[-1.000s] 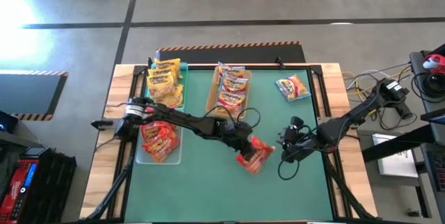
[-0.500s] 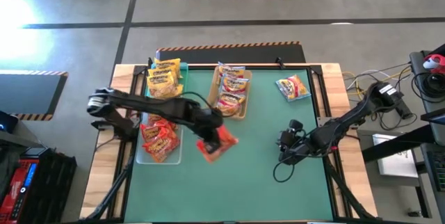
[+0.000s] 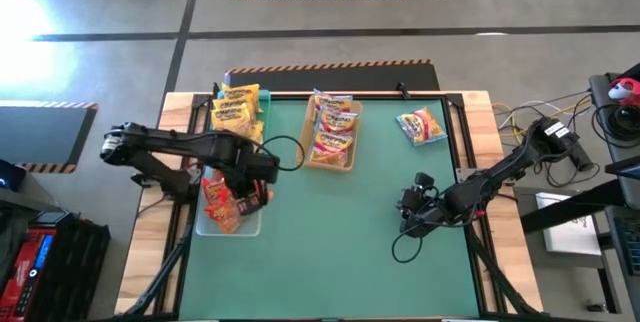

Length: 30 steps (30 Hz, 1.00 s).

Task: Sort Maruchan noodles
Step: Put the orange noodle pack into the white bin

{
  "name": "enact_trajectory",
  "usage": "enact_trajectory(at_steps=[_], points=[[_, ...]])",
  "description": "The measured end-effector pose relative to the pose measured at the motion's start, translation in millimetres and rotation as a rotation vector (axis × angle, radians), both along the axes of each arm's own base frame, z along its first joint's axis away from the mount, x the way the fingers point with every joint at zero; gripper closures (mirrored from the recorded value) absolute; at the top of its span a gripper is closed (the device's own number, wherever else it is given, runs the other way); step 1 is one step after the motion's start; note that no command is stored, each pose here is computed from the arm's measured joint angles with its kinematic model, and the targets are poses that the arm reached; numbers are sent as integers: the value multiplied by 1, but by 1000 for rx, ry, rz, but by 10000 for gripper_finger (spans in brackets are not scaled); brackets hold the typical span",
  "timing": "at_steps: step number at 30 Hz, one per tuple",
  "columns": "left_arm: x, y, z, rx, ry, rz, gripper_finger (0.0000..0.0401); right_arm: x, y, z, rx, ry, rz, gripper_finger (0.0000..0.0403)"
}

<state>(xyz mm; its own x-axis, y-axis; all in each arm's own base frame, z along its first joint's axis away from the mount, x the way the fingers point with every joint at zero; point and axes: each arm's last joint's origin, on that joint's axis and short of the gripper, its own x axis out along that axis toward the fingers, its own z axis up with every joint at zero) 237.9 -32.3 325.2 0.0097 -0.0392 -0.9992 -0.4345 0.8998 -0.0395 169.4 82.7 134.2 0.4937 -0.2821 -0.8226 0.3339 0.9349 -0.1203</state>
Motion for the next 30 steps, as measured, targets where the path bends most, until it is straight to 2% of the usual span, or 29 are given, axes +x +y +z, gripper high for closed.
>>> enact_trajectory(at_steps=[7, 13, 21, 25, 30], points=[[-9, -6, -20, 7, 85, -18, 361, 0, 0, 0, 1, -1, -1, 255], [-17, -13, -46, -68, 184, -44, 361, 0, 0, 0, 0, -1, 0, 255], [-13, -18, -74, -116, 140, -56, 361, 0, 0, 0, -13, 6, 21, 255], [-10, -18, -81, -122, 105, -59, 361, 0, 0, 0, -12, 6, 21, 255], [-13, -17, -87, -96, 132, -13, 354, 0, 0, 0, -12, 5, 20, 255]])
